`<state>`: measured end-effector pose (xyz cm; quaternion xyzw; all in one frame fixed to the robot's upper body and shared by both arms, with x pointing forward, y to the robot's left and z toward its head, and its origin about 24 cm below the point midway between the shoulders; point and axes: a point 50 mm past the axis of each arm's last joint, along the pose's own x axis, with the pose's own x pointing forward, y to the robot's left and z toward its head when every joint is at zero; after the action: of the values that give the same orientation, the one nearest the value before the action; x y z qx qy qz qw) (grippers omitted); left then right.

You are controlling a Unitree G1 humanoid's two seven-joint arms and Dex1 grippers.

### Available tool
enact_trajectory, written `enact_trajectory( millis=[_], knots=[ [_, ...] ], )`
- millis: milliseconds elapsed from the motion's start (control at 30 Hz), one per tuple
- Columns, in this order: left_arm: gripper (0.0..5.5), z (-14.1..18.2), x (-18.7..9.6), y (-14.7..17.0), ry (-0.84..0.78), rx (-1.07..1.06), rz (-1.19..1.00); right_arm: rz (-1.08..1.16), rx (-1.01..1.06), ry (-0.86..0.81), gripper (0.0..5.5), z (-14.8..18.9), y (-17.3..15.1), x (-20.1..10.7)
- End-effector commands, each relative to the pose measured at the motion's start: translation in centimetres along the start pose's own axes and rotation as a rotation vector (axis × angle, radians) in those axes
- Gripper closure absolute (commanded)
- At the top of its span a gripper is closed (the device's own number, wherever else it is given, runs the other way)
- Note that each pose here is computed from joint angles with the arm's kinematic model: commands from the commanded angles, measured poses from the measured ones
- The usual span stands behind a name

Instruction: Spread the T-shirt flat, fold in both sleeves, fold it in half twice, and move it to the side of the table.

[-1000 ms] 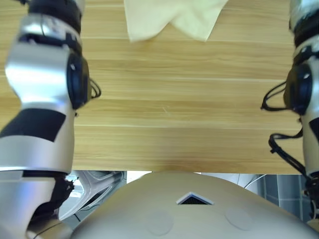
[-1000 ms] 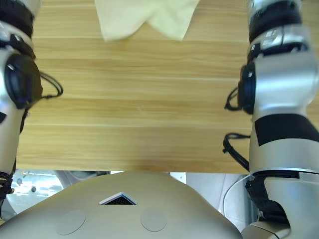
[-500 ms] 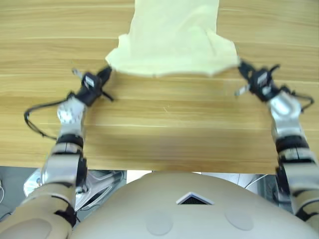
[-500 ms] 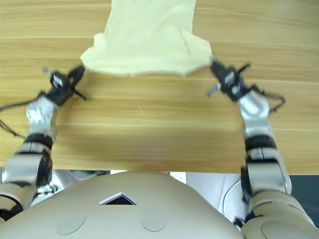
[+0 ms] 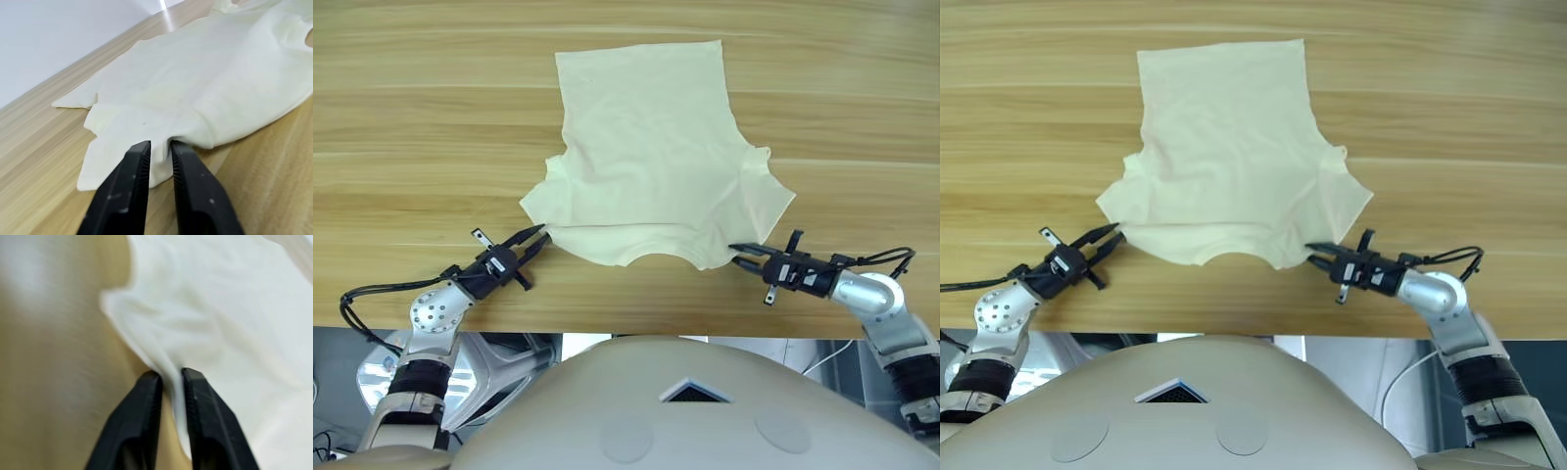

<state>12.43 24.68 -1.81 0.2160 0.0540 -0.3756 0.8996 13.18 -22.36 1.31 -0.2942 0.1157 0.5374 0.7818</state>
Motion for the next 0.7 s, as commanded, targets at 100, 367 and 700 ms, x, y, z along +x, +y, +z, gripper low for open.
enact_trajectory(
  millis=[100,367,700],
  knots=[
    [3.78,-0.3,-2.3,-2.2,0.042,-0.121,-0.015,-0.039,0.04,-0.047,3.65,2.3,-1.0,-1.4],
    [2.49,0.7,-4.5,2.8,-0.181,-0.334,0.295,-0.27,0.049,-0.308,2.85,5.9,-4.6,-3.1],
    [2.16,1.7,6.1,7.8,-0.031,-0.204,0.601,-0.514,-0.167,-0.07,2.85,3.3,-14.2,9.8]
  ],
)
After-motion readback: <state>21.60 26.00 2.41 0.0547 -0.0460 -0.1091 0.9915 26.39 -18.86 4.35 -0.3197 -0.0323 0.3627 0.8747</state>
